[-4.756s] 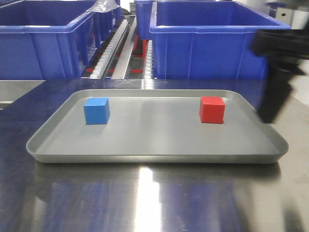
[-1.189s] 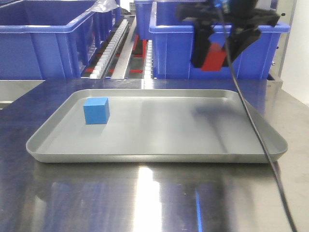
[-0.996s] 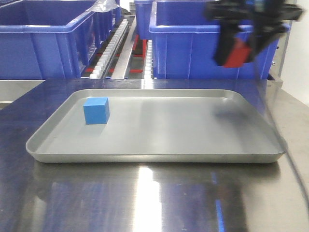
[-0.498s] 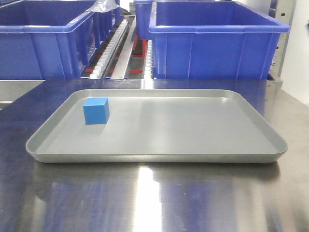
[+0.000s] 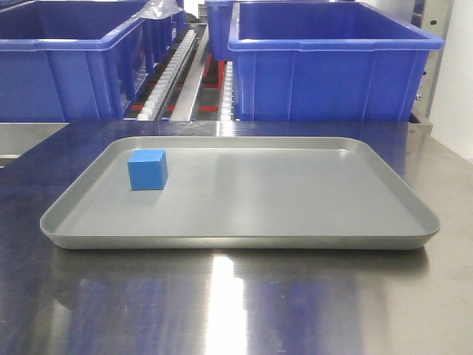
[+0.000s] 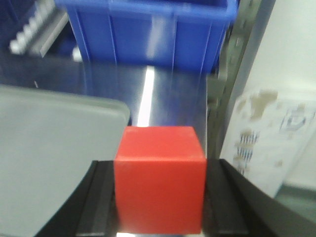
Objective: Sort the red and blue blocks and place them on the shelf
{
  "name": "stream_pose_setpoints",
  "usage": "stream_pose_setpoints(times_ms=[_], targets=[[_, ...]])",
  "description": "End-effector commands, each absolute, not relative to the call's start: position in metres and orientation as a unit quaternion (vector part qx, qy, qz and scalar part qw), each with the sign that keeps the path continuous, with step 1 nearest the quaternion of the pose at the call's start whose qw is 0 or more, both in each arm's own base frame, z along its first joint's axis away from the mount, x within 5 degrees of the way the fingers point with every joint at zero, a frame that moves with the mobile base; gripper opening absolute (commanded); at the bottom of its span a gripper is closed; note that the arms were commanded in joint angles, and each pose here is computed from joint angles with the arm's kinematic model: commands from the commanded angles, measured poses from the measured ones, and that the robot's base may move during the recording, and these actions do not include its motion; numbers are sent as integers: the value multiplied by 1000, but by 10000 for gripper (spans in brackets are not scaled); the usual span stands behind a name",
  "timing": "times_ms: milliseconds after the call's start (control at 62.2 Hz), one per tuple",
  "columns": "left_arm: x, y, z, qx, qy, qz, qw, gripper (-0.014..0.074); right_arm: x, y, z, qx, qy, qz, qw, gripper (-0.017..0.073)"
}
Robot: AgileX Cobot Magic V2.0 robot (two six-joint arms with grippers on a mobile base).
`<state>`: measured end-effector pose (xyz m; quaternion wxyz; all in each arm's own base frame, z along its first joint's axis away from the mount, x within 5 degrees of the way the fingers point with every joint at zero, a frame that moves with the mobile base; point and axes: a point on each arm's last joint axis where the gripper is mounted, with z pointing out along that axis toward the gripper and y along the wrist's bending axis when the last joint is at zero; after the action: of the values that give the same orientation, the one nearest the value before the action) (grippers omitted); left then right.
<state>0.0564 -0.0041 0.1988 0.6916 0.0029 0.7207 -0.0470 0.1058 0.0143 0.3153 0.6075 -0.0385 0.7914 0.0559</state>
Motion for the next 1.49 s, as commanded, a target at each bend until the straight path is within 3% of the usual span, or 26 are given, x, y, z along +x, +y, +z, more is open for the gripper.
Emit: stream_pose_setpoints(times_ms=[0, 209, 1301, 1478], targets=[[56, -4, 199, -3, 694, -53, 718, 125, 90, 11, 330, -35, 733, 53, 677, 55], [56, -4, 199, -3, 694, -53, 718, 125, 68, 9, 332, -35, 703, 54, 708, 55], [56, -4, 199, -3, 694, -53, 718, 125, 69, 9, 332, -35, 705, 54, 707, 55], [56, -4, 213, -1, 674, -53, 736, 125, 69, 9, 332, -35, 705, 54, 707, 55]])
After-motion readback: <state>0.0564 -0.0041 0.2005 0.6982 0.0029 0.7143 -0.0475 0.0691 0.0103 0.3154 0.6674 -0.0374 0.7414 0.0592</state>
